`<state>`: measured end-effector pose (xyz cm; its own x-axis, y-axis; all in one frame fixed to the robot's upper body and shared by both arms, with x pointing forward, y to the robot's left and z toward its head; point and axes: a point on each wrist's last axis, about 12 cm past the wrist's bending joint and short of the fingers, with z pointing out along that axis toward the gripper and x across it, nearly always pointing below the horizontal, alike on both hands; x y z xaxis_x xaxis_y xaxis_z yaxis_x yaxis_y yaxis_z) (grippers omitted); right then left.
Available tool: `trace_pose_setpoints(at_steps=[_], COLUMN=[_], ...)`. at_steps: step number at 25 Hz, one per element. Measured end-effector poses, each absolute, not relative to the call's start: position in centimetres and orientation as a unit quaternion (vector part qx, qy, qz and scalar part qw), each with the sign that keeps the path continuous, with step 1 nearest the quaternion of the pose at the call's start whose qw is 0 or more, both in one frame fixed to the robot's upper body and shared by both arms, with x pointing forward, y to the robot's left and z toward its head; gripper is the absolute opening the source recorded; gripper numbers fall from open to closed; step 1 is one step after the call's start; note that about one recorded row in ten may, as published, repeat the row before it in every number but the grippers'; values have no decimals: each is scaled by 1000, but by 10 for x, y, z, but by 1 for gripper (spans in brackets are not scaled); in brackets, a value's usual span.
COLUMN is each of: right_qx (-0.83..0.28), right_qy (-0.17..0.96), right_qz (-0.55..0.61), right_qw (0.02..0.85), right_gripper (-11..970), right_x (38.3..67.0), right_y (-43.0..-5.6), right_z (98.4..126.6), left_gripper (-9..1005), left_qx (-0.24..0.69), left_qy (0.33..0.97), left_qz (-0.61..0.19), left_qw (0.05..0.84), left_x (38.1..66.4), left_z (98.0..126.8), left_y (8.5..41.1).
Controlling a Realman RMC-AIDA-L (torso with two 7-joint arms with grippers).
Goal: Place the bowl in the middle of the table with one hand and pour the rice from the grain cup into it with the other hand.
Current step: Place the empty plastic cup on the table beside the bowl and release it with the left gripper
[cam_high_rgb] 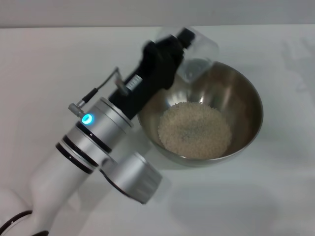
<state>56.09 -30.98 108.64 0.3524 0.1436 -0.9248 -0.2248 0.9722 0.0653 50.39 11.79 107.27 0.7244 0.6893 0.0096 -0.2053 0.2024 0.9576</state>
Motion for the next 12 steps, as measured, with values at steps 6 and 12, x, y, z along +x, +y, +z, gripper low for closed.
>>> trace_pose_setpoints(at_steps=[6,12], right_qx=[-36,-34], right_qy=[558,559], right_qz=[113,114], right_qw=[822,821], right_gripper=[550,554], right_x=[561,559], right_y=[-310,-309], right_z=[1086,1085], left_gripper=[73,79], left_qx=[415,284], left_qy=[416,551], left_qz=[155,57], left_qw=[794,783], left_x=[532,553], left_z=[1080,1073], left_y=[147,174])
